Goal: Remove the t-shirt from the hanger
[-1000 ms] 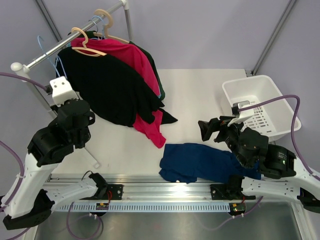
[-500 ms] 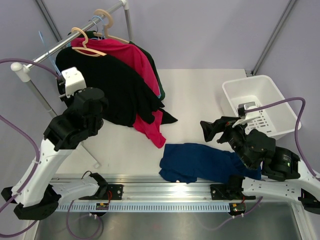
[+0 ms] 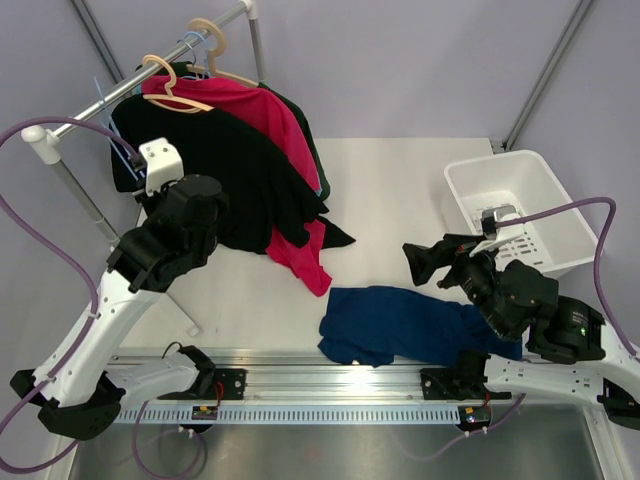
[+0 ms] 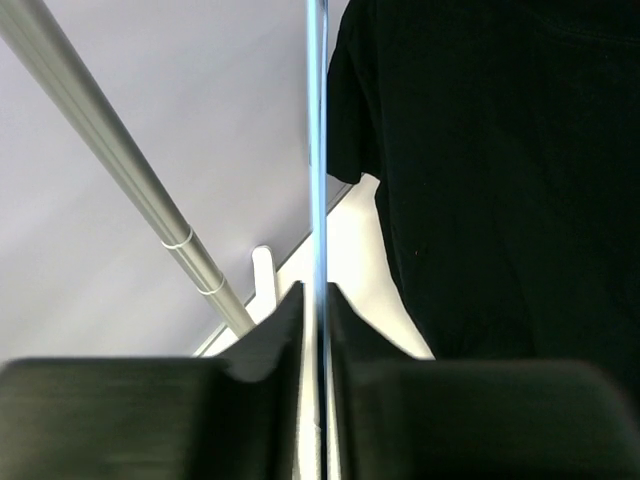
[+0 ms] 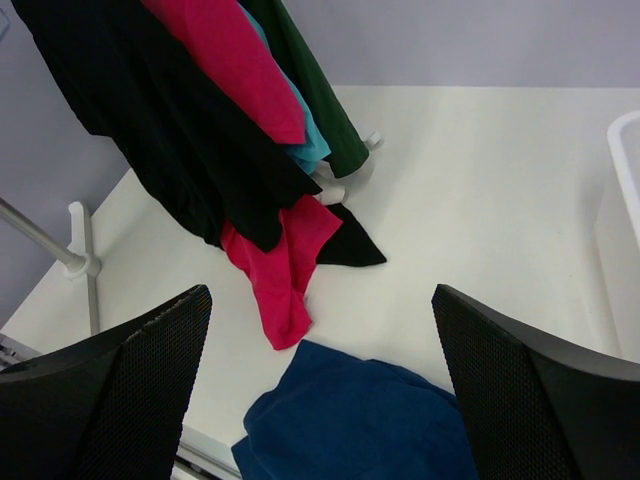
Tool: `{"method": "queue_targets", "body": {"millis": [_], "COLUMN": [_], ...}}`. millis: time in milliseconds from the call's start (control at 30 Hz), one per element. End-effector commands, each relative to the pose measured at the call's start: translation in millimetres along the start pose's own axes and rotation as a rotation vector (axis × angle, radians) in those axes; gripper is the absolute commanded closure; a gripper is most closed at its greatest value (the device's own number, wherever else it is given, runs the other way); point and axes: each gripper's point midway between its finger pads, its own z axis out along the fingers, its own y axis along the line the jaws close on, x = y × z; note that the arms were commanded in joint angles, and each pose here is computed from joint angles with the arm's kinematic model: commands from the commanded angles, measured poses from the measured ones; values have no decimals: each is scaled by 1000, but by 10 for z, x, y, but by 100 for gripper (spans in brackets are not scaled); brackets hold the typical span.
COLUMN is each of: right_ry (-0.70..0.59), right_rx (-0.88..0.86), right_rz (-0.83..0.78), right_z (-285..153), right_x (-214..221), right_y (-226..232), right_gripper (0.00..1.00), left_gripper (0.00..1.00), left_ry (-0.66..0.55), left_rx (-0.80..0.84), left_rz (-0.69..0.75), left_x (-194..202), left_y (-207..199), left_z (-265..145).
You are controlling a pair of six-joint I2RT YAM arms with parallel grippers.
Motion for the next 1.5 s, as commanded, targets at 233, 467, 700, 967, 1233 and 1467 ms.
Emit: {"method": "queue_targets", "body": {"millis": [233, 467, 700, 967, 1233, 1467], "right_ry": [5, 41, 327, 679, 742, 765], "right_rx": [-53, 3, 193, 148, 359, 445], "right_rz": [25, 87, -29, 147, 63, -10], "right_z": [-44, -72, 253, 230, 362, 494], "right_x": [38, 271, 1256, 2667, 3129, 3542], "right_y": [50, -103, -36, 293, 110, 9], "right_gripper": [1, 0, 0, 1, 0, 1], "left_gripper": [51, 1, 1, 1, 1, 1], "left_ry": [-5, 31, 160, 241, 183, 240], "left_rx": [99, 453, 1030, 1143, 1205, 1314], "left_rz": [-119, -259, -223, -264, -328, -335], "left_x": [-121, -280, -108, 522, 802, 1016], "left_y": [-149, -309, -1403, -1748, -1584, -1733], "left_z": [-22, -362, -1022, -1165, -1248, -1438]}}
